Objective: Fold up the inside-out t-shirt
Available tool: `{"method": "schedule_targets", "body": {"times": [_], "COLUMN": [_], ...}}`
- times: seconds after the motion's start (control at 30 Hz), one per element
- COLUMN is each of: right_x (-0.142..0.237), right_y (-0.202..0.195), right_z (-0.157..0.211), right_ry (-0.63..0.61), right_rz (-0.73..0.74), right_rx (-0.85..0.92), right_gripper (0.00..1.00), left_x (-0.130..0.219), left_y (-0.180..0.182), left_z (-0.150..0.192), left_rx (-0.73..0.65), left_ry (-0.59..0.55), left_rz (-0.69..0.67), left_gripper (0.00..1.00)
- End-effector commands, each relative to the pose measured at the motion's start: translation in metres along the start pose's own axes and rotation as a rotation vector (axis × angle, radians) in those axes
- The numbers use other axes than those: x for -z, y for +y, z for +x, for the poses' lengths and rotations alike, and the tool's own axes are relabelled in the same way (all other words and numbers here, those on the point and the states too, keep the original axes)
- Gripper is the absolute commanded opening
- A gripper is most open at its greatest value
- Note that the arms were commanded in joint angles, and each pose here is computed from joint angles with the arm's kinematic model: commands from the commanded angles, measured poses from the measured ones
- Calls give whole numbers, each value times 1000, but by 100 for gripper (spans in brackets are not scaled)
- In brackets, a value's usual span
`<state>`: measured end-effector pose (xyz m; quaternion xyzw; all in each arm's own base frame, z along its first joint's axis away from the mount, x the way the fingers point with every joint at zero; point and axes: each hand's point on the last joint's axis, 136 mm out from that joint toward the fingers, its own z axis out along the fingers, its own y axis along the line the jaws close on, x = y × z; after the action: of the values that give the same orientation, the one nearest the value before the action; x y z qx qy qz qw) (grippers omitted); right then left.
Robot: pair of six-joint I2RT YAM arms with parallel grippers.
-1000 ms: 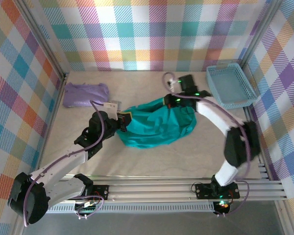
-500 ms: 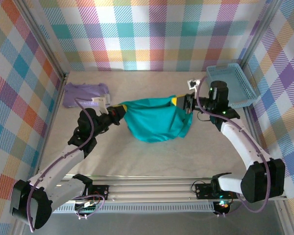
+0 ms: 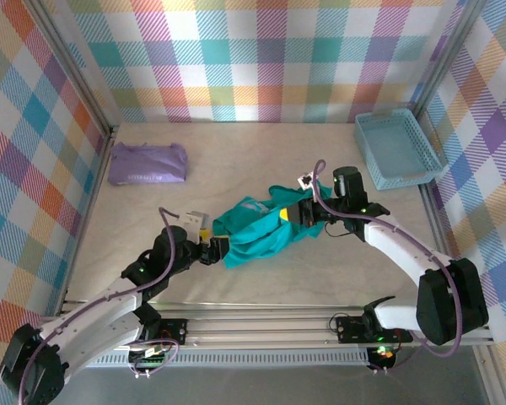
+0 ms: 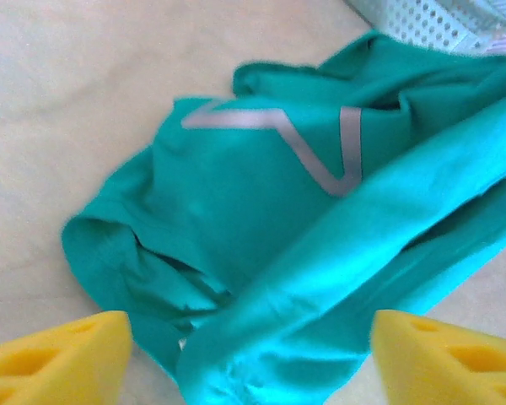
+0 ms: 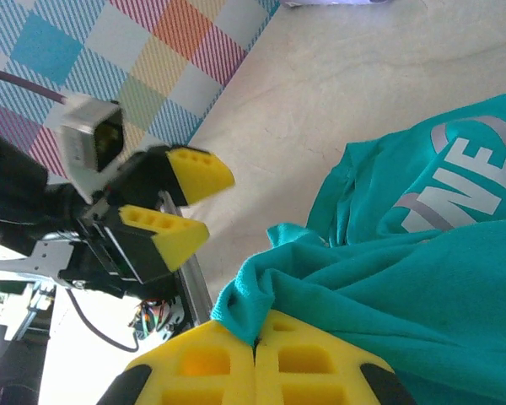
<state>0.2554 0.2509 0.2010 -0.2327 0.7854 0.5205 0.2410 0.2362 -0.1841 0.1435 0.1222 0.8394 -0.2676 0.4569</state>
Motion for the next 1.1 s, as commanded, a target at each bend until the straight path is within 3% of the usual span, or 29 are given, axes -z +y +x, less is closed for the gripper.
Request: {"method": "schedule_targets", "body": {"times": [0.0,0.3,0.53,0.67,0.87,1.03,1.07], "right_x": [0,2,2,2,4,20,27], "right_y": [3,1,0,2,-1,-45,-57], "right_z": [4,3,2,2,-3,-6,-2], "right_ry": [15,19,23,27,15,6,10], "right_rz": [-4,22,31,23,64,371,456], "right_rx": [33,41,47,54,61,-13,-26], "right_gripper": [0,0,0,0,0,4,6], "left_x": [-1,-57,-86,-107,-129,-113,-105], "left_y": [-11,-83,-97,-91,-106,-124,-125], "left_z": [-28,-27,-16,-13,0,-24,-34], "left_rx": [-118,-314,-352,-358,-335,-212,-156], "left_ry": [-47,138,228,265,362,333,309], "left_rz": [-17,232,271,222,307,432,463], "left_gripper": [82,83,79,66,46,3,0]}}
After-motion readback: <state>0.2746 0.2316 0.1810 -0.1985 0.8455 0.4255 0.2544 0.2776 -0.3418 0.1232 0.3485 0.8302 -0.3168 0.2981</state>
